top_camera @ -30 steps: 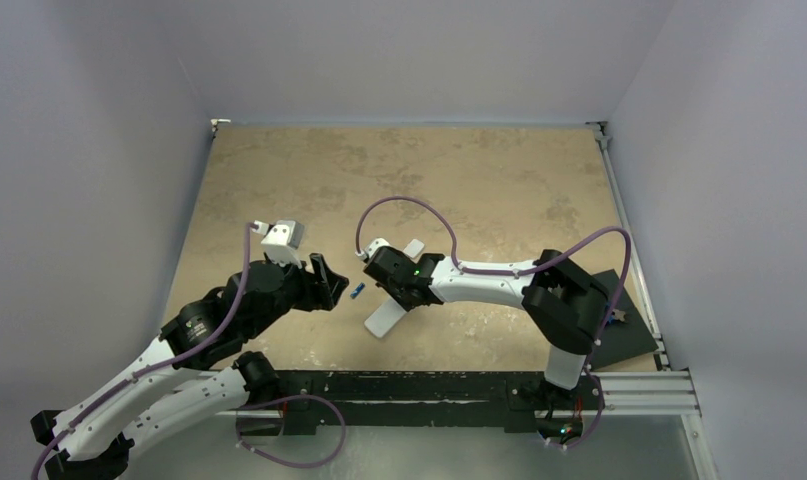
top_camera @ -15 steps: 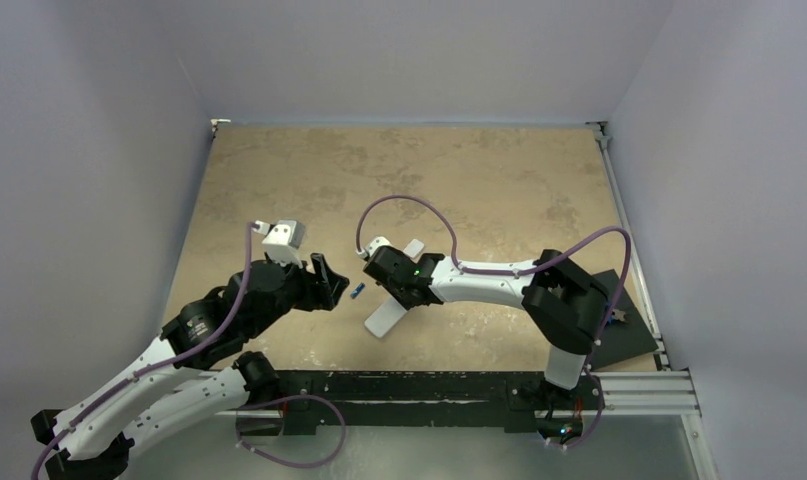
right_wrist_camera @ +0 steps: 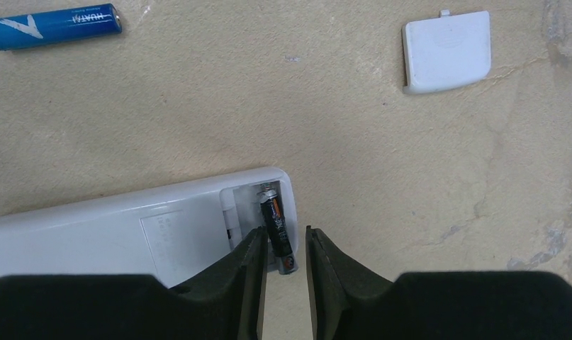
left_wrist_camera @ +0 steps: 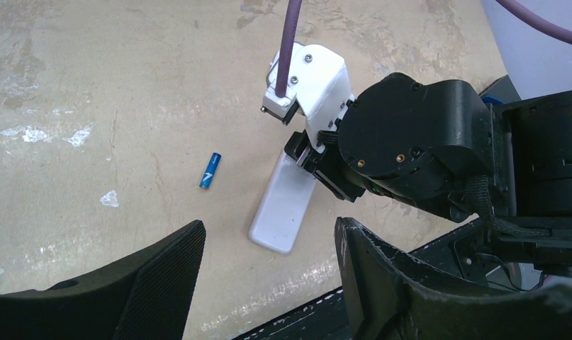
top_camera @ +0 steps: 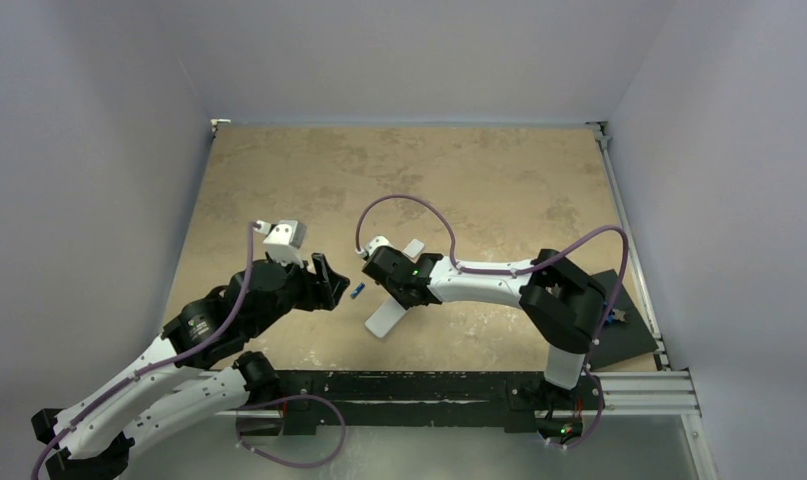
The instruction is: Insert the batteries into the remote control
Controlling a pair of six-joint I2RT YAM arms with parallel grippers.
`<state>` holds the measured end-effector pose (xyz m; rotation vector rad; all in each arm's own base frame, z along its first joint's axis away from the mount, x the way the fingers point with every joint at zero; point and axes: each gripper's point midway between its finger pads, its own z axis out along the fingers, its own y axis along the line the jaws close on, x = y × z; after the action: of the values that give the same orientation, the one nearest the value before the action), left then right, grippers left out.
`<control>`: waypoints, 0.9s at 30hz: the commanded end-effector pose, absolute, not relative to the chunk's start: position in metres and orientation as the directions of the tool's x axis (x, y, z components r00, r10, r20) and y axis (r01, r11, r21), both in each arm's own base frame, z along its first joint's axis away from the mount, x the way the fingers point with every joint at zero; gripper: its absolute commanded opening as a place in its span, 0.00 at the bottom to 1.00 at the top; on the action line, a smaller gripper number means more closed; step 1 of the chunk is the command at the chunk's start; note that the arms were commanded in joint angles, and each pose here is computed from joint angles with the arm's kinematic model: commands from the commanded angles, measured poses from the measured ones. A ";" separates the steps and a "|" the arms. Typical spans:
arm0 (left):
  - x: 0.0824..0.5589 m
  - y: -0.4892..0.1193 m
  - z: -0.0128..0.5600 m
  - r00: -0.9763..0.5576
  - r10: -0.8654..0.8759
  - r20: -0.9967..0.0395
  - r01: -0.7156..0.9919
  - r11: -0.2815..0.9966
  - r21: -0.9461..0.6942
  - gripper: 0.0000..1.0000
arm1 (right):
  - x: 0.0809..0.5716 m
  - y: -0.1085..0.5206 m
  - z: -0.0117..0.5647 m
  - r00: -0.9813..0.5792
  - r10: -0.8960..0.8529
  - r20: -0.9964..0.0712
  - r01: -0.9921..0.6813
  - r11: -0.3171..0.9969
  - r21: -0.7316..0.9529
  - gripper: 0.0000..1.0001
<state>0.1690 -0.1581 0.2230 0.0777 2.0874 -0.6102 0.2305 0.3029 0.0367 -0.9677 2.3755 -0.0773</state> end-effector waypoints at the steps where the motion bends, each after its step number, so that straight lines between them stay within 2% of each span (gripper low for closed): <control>1: 0.171 -0.162 0.230 -0.553 -0.194 -0.810 0.292 0.866 -0.406 0.67 | 0.240 0.317 0.048 -0.574 -0.619 -0.536 -0.605 0.762 -0.231 0.34; 27: 0.172 -0.164 0.228 -0.561 -0.186 -0.807 0.293 0.867 -0.403 0.67 | 0.241 0.321 0.039 -0.580 -0.608 -0.542 -0.618 0.762 -0.193 0.36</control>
<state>0.1699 -0.1593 0.2204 0.0813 2.0982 -0.6015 0.2373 0.3113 0.0380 -0.9342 2.3640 -0.0252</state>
